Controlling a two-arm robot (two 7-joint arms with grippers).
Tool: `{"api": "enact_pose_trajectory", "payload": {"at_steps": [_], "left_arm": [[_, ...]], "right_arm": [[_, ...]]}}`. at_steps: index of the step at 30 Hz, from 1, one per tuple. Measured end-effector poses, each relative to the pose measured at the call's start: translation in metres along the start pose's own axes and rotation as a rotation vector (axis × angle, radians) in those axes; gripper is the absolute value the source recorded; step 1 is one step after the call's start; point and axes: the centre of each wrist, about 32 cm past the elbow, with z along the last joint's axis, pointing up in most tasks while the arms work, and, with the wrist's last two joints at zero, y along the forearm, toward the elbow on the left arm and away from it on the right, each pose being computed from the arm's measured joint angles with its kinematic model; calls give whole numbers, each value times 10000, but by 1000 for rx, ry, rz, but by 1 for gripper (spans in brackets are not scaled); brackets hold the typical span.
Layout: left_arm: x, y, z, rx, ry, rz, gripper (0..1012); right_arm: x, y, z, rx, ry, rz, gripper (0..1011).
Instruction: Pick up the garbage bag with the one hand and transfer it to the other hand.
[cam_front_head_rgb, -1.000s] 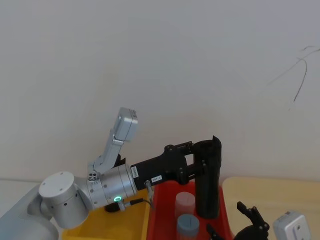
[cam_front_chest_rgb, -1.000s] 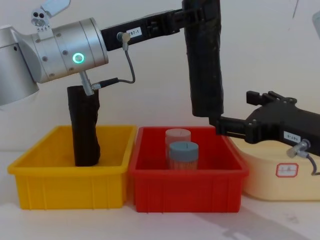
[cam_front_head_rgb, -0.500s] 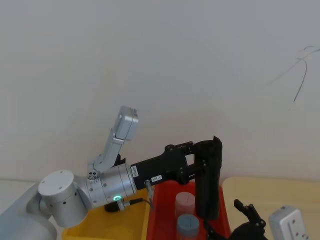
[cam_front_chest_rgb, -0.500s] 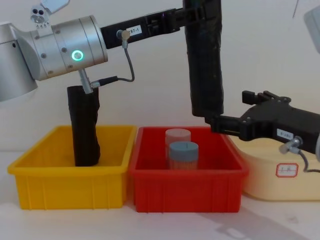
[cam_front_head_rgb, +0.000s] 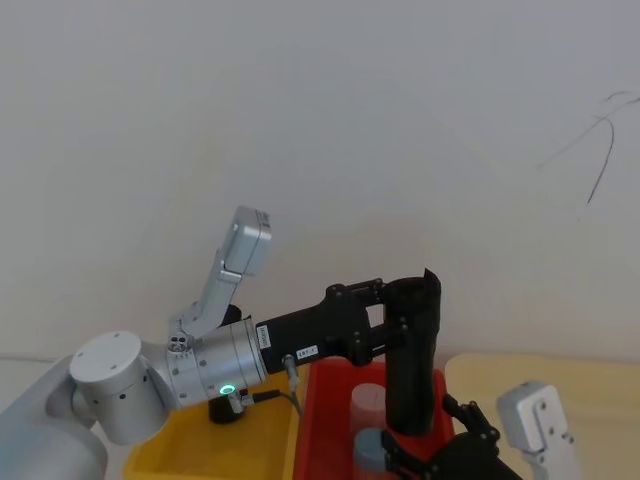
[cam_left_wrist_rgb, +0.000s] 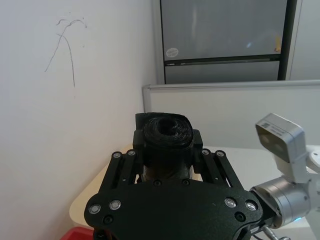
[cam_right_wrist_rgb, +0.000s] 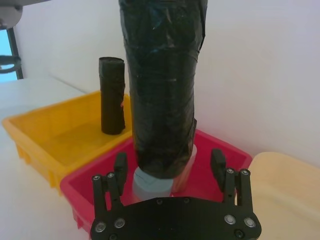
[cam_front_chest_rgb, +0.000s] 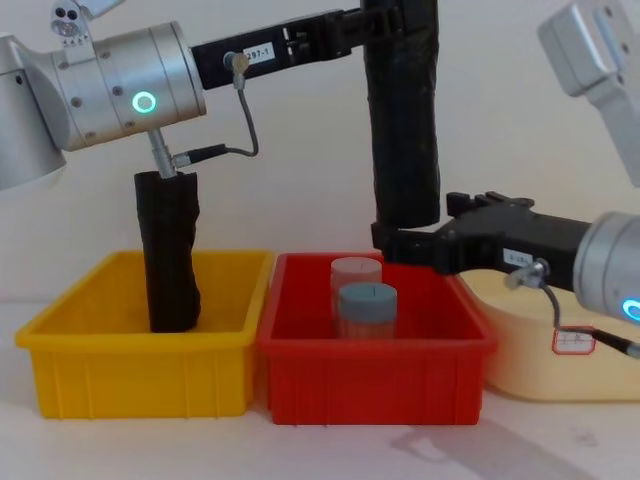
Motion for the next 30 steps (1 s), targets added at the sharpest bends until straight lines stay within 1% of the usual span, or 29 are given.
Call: {"api": "enact_pose_trajectory", "payload": {"at_steps": [7,13,23,27,30], "left_arm": [[18,11,14,1,-5,-8,504],[28,18,21,2,-8,-13,504],[36,21,27,2,-10,-17,504],[37,23,27,2,-10,-18,504],[37,23,27,2,-10,-18,504]], "right_arm": [[11,122,110,-15,30,-1,1001],[38,196,198,-15,41,-15,1001],[87,246,299,-7,49,-34,1000],[104,250,316,-5,52,-34,933],[124,243,320,-6,54,-27,845]]}}
